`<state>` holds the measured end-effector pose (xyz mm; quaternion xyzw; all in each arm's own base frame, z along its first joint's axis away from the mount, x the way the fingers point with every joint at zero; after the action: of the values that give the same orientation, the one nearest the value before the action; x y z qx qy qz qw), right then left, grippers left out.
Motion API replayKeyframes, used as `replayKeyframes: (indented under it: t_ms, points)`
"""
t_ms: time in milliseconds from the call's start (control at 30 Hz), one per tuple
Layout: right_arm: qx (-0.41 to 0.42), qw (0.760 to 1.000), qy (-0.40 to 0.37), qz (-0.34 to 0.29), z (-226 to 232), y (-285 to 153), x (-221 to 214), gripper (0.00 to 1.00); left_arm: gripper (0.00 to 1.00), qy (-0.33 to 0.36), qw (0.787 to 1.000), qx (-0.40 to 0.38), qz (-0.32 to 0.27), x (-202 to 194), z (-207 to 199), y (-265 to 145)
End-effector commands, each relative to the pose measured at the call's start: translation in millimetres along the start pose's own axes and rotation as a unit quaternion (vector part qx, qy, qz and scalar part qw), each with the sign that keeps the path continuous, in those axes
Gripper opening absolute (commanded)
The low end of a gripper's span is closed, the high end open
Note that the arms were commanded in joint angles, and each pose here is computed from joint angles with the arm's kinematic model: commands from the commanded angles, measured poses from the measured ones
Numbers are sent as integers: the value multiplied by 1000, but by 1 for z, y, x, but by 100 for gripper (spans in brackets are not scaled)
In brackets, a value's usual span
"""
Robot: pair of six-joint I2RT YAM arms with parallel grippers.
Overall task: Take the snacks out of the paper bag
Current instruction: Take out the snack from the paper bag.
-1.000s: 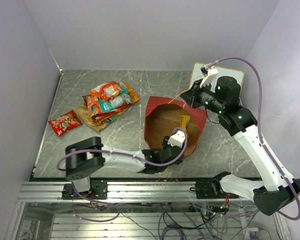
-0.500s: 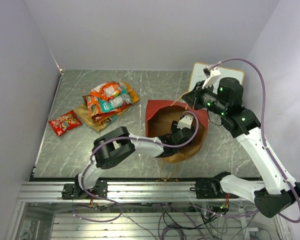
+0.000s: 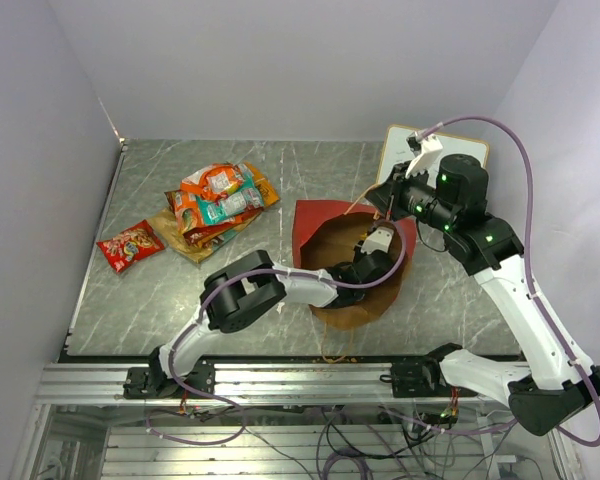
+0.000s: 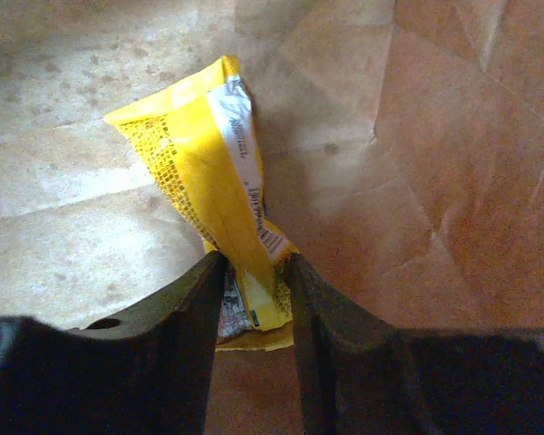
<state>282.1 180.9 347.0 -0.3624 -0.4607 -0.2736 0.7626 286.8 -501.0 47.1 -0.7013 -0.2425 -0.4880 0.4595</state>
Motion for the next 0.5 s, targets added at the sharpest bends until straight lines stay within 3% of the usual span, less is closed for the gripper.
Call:
replayKeyframes:
  t_ms: [0,133,467]
  points:
    - [4,1000,-10,-21,5,-6,14,0,40,16,999,-34,21,6,-1,-17]
    - [-10,999,-10,-35,0,-11,11,0,32,20,997,-49,48,13,10,-51]
    - [-48,998,-13,-46,-16,-13,3,0,26,-27,985,-134,105,34,36,-185]
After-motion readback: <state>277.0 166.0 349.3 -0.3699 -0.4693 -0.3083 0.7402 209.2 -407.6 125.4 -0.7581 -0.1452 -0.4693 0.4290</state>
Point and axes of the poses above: each gripper's point midway between its finger pads, its own y axis out along the fingers, its own z axis along the line the jaws close on, x = y × z, the point moved 1 cm from there along -y, back along the fingers, and after that the axes turned 2 degrees about y, right-handed, at the moved point
